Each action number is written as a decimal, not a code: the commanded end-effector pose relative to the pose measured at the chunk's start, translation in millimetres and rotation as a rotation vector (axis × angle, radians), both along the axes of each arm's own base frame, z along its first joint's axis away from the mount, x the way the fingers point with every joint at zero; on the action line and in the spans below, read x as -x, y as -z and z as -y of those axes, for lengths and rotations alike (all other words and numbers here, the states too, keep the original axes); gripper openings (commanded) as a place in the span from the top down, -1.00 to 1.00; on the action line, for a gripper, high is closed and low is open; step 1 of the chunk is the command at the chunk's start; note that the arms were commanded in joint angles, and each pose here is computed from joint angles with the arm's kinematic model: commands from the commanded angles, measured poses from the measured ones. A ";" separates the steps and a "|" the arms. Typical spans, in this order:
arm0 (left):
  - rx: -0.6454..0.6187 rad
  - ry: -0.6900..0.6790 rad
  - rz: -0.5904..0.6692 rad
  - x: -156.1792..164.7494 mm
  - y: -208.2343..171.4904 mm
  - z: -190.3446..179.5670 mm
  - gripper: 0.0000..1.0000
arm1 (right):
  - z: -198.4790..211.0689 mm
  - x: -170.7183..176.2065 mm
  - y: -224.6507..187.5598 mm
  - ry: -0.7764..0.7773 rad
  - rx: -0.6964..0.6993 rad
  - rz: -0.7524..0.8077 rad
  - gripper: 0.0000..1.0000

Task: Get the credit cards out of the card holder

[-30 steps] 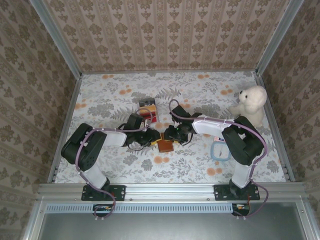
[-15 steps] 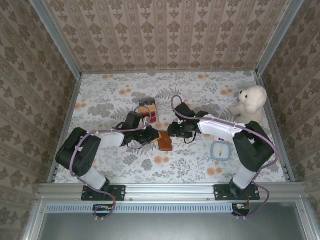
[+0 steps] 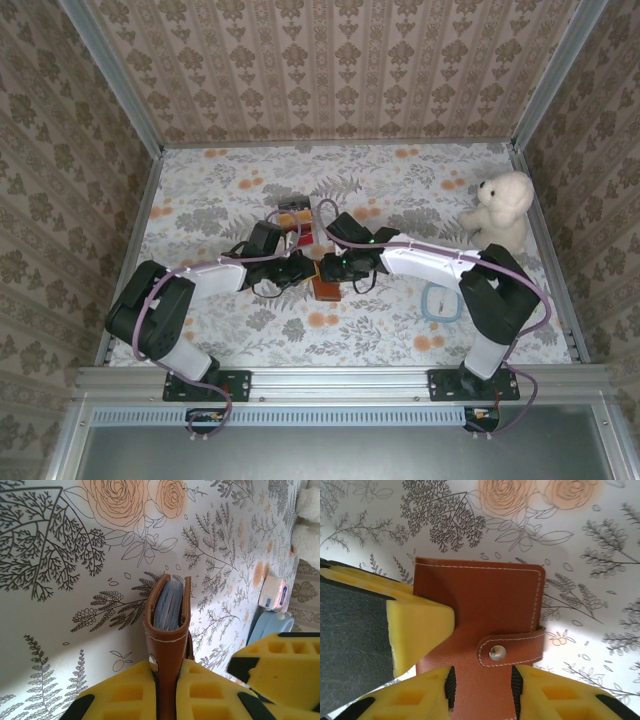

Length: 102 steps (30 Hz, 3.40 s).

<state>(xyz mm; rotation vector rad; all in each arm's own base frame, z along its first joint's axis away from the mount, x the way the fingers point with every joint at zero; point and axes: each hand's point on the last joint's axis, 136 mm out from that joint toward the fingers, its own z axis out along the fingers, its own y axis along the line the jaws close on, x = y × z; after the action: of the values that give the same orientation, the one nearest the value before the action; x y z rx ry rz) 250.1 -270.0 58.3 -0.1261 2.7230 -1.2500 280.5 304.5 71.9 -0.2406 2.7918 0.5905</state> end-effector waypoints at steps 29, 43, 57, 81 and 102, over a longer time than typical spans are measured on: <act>0.005 0.002 0.015 -2.9 -3.6 2.5 1.00 | 8.1 -3.8 35.9 0.051 0.131 -0.049 0.38; -0.058 -0.023 0.031 0.5 -0.4 -11.8 1.00 | 45.6 -14.9 39.9 0.197 0.278 0.016 0.86; -0.105 -0.022 0.018 2.8 7.3 -18.8 1.00 | 37.1 -17.6 31.8 0.192 0.230 -0.008 0.34; -0.230 -0.148 0.142 -22.9 -26.2 -50.2 -0.36 | 30.5 -14.3 -29.7 0.099 0.126 0.090 0.83; -0.243 -0.332 0.326 -26.4 -72.0 -96.9 -1.00 | -9.2 -20.9 -52.7 0.024 -0.087 0.086 0.81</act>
<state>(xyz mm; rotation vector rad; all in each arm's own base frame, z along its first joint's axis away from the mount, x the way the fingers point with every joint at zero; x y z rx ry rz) 276.9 -183.7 127.8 -0.2746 2.4176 -0.8153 296.3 313.6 128.1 -0.2106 2.6665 0.6714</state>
